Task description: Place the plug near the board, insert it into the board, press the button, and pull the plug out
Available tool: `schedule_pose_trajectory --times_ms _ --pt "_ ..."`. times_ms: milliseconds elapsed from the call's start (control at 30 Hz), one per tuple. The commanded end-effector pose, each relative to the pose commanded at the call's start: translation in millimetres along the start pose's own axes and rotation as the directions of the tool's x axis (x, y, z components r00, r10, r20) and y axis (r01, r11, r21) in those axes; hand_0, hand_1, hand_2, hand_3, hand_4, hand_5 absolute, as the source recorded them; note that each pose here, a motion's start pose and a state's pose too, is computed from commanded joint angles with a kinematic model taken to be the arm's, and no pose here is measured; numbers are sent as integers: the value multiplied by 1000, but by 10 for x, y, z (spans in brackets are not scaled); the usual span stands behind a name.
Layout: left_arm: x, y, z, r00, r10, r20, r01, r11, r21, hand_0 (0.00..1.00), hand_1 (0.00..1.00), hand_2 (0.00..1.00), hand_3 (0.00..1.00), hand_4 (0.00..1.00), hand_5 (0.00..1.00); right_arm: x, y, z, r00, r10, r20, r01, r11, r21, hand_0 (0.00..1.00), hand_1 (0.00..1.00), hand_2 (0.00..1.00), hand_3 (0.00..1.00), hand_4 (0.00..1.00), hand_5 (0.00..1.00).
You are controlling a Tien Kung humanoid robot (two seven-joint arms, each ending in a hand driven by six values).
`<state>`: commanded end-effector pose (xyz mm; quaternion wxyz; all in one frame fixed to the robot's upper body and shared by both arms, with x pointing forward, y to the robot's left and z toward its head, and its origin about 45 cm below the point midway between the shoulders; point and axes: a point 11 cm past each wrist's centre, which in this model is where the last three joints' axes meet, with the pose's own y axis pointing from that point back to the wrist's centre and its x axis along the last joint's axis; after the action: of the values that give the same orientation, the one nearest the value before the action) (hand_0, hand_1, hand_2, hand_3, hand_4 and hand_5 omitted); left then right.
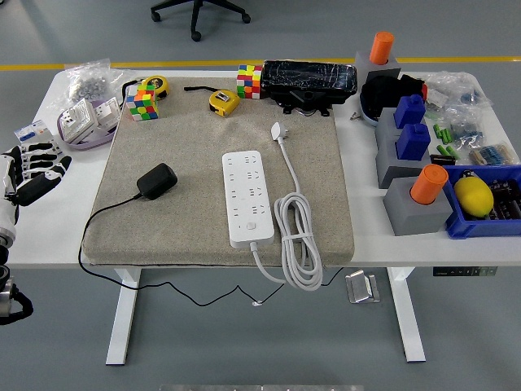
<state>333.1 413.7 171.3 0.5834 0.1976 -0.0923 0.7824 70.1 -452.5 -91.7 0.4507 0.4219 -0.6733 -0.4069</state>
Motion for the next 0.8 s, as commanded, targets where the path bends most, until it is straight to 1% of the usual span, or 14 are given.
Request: schedule_pose_trajectory --times_ms 433,800 --pt "-35 -9 16 1000 -22 21 22 1000 -4 545 633 608 652 817 300 0 0 57 1000 -1 -23 0 1000 -14 623 672 641 574 978 593" --pt "-14 -32 45 999 -25 30 25 1000 -9 545 633 608 653 818 302 -18 3 98 999 -7 -51 6 1000 -21 624 672 641 574 979 593"
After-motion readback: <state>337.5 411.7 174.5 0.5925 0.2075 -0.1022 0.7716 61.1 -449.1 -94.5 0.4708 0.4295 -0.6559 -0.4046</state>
